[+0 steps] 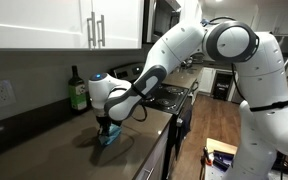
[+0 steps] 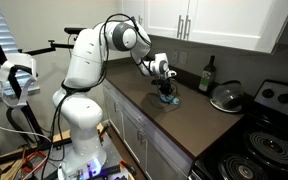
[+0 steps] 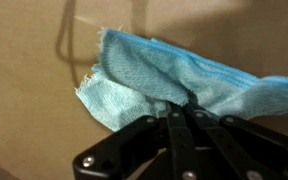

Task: Use the towel to wipe the counter

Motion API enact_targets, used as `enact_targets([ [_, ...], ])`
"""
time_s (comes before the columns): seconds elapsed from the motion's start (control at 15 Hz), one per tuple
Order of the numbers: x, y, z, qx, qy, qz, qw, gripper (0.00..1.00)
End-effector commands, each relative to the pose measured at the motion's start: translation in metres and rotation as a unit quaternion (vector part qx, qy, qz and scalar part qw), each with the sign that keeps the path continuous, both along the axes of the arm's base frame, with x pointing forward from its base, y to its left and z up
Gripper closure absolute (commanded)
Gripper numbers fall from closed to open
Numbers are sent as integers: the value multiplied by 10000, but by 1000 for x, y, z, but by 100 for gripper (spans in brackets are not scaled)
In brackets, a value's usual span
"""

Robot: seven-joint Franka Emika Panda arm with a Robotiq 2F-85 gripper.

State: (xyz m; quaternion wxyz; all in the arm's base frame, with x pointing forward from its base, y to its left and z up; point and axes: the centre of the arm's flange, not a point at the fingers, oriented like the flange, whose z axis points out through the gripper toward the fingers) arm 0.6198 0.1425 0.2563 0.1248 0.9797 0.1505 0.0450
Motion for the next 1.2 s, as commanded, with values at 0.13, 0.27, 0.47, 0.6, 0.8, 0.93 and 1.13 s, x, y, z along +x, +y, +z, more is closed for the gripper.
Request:
enact_targets([
  [0.13,-19,-2,-2,-50,112,-220,9997,97],
  [0.27,-26,2,-2,-62,179,-213,9996,97],
  [0.47,-37,11,-4,-87,266,-109,9996,97],
  [0.6,-46,19,-6,-85,339,-11,9994,97],
  [0.8,-61,37,-9,-66,461,188,9987,97],
  [0.93,-71,50,-10,-57,543,336,9979,97],
  [1.13,-83,72,-12,-12,634,566,9964,97],
])
